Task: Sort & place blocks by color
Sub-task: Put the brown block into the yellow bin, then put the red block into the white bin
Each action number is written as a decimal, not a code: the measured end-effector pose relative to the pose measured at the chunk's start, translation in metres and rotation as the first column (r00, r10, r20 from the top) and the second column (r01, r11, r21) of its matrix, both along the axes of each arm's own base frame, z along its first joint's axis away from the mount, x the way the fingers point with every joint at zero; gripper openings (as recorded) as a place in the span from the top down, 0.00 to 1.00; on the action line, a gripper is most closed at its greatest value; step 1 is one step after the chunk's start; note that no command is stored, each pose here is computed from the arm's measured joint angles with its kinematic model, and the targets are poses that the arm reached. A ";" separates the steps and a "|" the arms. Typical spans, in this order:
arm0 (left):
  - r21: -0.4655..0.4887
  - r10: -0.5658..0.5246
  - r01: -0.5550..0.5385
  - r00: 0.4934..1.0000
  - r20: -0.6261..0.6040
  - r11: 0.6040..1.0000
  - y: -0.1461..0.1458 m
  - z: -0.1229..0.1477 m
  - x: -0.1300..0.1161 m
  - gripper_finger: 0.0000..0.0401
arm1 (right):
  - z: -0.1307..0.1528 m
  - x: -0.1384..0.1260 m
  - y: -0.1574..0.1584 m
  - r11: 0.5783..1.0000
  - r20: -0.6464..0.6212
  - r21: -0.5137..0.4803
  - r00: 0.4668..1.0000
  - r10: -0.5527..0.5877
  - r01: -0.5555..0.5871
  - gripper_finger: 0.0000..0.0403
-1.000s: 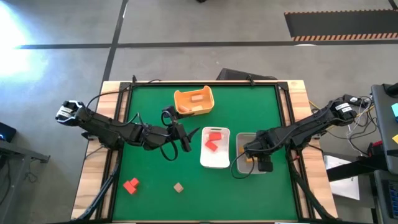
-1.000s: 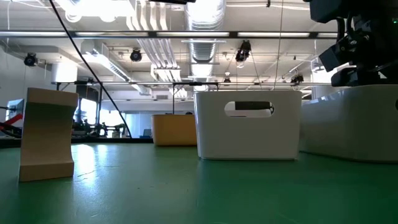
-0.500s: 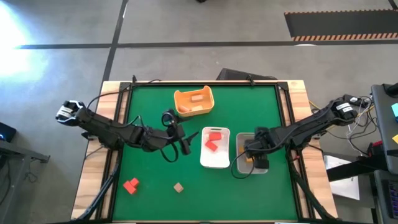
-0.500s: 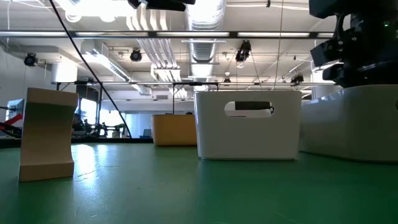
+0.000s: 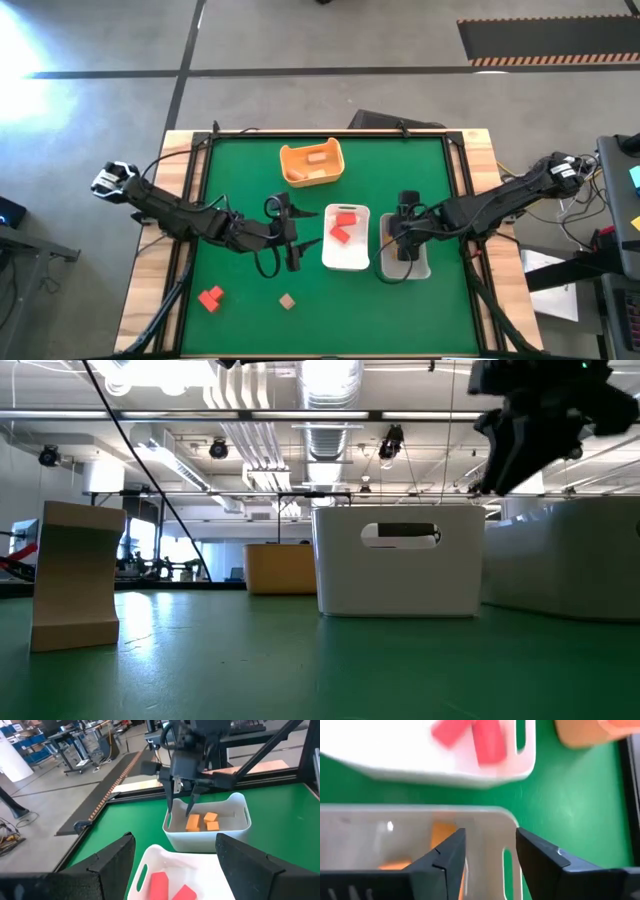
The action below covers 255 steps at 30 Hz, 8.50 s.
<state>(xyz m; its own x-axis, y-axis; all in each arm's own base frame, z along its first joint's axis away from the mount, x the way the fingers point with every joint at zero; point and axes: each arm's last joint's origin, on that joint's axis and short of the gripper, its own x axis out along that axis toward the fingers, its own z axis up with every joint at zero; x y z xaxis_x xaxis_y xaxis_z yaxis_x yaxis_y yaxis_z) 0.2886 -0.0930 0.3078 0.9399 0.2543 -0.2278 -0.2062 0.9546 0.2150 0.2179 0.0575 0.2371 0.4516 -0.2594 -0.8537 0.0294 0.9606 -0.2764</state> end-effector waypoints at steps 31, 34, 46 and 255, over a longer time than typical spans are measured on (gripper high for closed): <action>0.062 -0.028 0.032 0.998 -0.059 0.998 -0.001 -0.004 -0.001 0.36 | -0.010 0.018 0.027 0.923 0.634 -0.072 0.697 0.334 -0.377 0.89; 0.062 -0.028 0.032 0.998 -0.059 0.998 -0.001 -0.004 -0.001 0.36 | -0.014 0.016 0.026 0.917 0.667 -0.109 0.655 0.354 -0.384 0.89; 0.063 -0.017 0.020 0.999 -0.047 0.998 0.003 -0.003 0.000 0.36 | 0.002 0.013 0.024 0.871 0.745 -0.324 0.468 0.476 -0.370 0.89; -0.034 0.340 -0.513 0.616 -0.711 0.858 0.243 -0.074 0.035 0.52 | 0.003 -0.010 0.016 0.878 0.705 -0.257 0.542 0.457 -0.404 0.89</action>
<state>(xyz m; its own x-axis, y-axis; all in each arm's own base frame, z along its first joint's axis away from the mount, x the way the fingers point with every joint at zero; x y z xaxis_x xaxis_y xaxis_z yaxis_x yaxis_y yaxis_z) 0.3240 0.1504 0.2337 0.3121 0.4502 -0.8366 -0.4879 0.8316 0.2654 0.2077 0.0731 0.2400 0.9785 0.1026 -0.1788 -0.1688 0.8967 -0.4092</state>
